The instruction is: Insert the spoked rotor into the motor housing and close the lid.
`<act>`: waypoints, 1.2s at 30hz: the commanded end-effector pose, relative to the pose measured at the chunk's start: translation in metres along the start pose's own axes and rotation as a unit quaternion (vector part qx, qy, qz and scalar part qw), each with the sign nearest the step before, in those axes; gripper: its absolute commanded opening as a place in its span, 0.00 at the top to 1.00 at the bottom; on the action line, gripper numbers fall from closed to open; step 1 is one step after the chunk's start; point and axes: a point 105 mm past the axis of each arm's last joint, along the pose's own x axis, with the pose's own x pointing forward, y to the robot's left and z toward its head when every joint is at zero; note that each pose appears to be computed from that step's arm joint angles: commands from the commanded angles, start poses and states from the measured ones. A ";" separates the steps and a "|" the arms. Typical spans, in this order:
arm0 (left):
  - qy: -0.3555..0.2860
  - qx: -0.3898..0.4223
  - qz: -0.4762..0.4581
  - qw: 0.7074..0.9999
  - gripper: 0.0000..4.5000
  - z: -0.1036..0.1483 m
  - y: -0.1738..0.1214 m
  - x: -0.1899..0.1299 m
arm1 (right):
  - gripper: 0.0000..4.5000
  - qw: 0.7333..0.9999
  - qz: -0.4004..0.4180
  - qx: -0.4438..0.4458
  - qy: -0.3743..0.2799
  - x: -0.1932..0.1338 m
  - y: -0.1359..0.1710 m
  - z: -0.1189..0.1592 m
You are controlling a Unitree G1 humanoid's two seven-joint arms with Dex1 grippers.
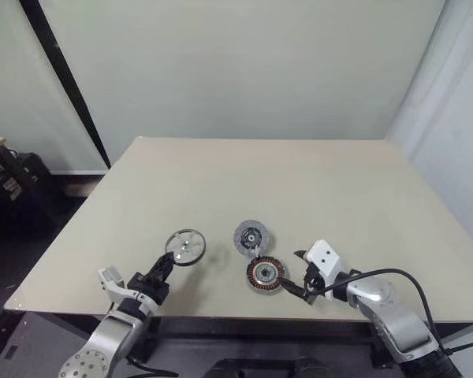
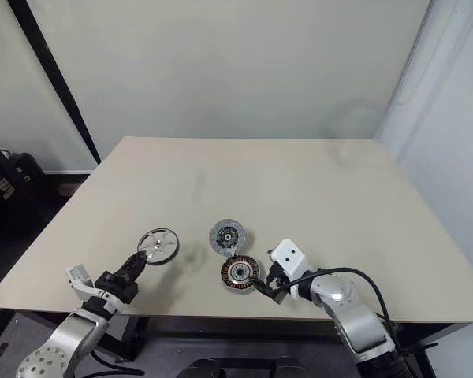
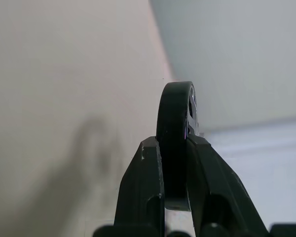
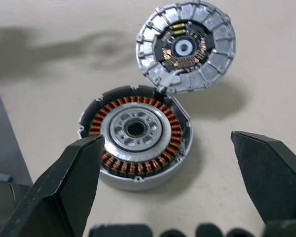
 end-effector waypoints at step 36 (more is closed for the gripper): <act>0.256 0.029 -0.027 0.966 0.94 -0.111 -0.014 0.054 | 0.00 0.999 -0.031 0.023 0.024 -0.026 -0.003 -0.018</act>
